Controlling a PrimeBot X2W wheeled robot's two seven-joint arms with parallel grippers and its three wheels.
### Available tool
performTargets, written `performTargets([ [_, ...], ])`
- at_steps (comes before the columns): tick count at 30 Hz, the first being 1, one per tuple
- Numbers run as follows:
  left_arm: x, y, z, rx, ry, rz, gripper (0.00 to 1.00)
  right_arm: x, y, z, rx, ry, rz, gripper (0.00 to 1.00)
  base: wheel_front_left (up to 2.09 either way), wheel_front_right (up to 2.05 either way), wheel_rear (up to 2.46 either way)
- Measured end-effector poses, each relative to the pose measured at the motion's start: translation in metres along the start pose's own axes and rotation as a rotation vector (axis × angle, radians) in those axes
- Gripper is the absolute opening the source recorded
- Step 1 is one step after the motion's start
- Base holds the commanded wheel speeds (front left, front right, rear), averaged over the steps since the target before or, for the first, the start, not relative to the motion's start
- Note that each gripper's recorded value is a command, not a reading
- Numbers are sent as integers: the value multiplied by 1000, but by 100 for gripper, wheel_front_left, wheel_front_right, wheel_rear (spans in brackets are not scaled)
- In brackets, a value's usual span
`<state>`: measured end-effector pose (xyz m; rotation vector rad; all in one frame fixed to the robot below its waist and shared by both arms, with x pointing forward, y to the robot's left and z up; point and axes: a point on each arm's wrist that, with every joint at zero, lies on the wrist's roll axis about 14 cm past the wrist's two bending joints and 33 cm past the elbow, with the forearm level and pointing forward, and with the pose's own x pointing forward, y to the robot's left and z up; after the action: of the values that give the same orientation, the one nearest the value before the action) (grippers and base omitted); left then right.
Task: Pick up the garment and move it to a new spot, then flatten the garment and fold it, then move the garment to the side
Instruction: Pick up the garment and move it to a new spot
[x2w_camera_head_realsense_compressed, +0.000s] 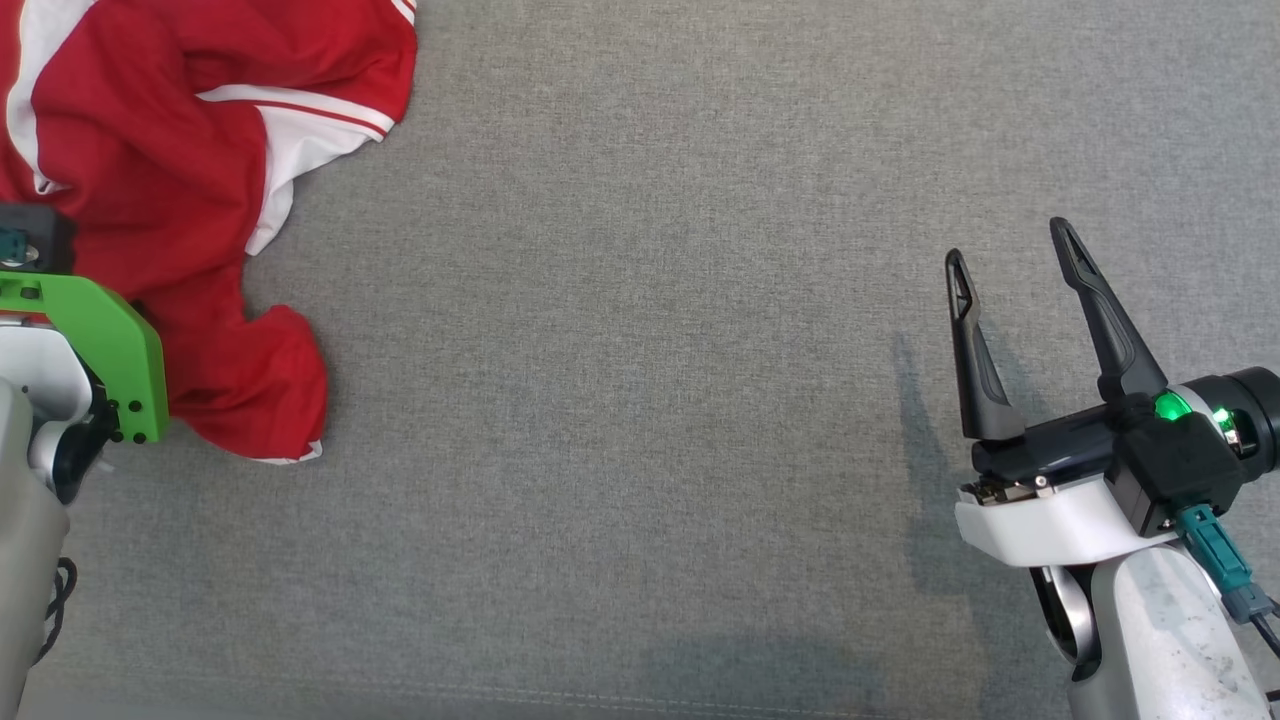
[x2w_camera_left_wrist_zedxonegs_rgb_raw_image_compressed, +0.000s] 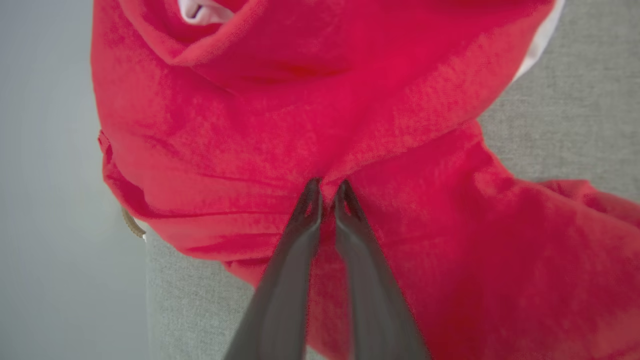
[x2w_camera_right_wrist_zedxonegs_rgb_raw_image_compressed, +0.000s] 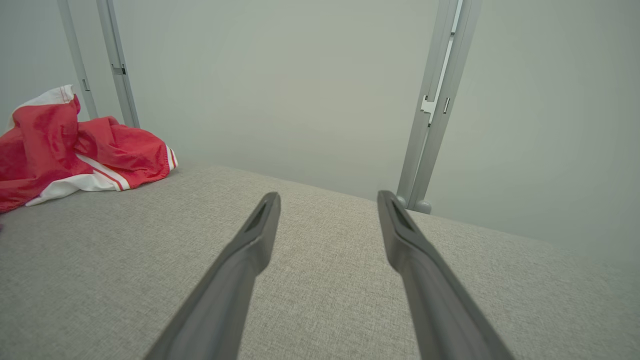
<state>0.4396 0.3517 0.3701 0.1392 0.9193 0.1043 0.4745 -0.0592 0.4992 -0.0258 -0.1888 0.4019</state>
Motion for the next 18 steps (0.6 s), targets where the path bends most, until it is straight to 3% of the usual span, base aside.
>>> performTargets([
  [6,-1,1,10,15,-70,6,0,0,-1,5,-4,-11,-4,100,0,0,0],
  [18,-37,33,71,54,-303,74,0,0,-1,23,8,-50,-9,100,0,0,0],
])
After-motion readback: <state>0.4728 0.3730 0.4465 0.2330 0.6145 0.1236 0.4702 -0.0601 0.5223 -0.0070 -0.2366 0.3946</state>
